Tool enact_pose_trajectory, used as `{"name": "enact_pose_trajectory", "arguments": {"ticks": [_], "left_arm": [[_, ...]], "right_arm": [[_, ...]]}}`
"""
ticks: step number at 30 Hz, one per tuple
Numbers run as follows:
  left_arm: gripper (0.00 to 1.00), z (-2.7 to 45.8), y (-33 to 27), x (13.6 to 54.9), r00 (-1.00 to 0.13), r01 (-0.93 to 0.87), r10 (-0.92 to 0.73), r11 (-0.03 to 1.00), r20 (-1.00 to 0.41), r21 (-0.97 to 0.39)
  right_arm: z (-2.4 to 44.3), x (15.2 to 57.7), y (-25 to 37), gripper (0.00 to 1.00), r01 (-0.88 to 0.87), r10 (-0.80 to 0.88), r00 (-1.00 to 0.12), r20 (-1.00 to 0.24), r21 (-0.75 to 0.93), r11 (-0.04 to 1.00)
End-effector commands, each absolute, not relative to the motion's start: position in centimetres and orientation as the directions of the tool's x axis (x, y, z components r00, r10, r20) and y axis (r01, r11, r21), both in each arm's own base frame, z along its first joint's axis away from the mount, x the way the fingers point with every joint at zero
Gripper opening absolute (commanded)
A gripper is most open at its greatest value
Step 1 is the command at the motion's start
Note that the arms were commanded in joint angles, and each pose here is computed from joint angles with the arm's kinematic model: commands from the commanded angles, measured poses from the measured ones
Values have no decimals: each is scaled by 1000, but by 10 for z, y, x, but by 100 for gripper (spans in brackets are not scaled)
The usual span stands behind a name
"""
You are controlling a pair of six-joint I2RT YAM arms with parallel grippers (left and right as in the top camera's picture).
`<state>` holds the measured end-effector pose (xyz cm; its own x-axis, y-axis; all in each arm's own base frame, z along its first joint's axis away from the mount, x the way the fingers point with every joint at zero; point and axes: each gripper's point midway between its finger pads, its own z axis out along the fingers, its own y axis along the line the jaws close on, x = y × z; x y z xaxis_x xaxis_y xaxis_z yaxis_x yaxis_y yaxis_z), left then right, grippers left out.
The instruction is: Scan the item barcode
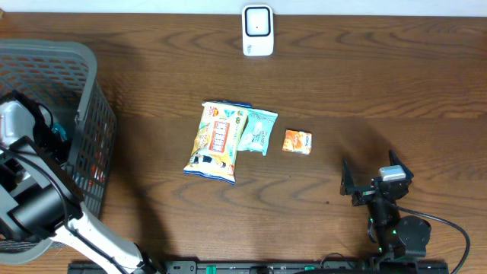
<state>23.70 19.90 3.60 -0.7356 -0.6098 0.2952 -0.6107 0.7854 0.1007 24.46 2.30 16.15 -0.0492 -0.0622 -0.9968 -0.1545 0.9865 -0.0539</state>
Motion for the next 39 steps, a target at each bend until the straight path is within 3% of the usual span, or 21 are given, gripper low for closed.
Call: {"name": "enact_pose_trajectory", "arguments": {"ticks": [1, 14, 20, 39], "left_arm": [[19, 70, 207, 250, -755, -626, -631, 775, 180, 87], [19, 175, 222, 282, -731, -661, -636, 750, -247, 22], [18, 206, 219, 293, -696, -650, -616, 759, -370, -41], [15, 217, 223, 298, -669, -655, -609, 754, -426, -49]], "right_arm": [[161, 244, 24, 99, -159, -65, -48, -997, -57, 986], [161, 244, 24, 99, -159, -65, -48, -997, -57, 986], [161, 244, 24, 99, -159, -65, -48, -997, -56, 986], [161, 244, 24, 99, -159, -65, -48, -997, -57, 986]]}}
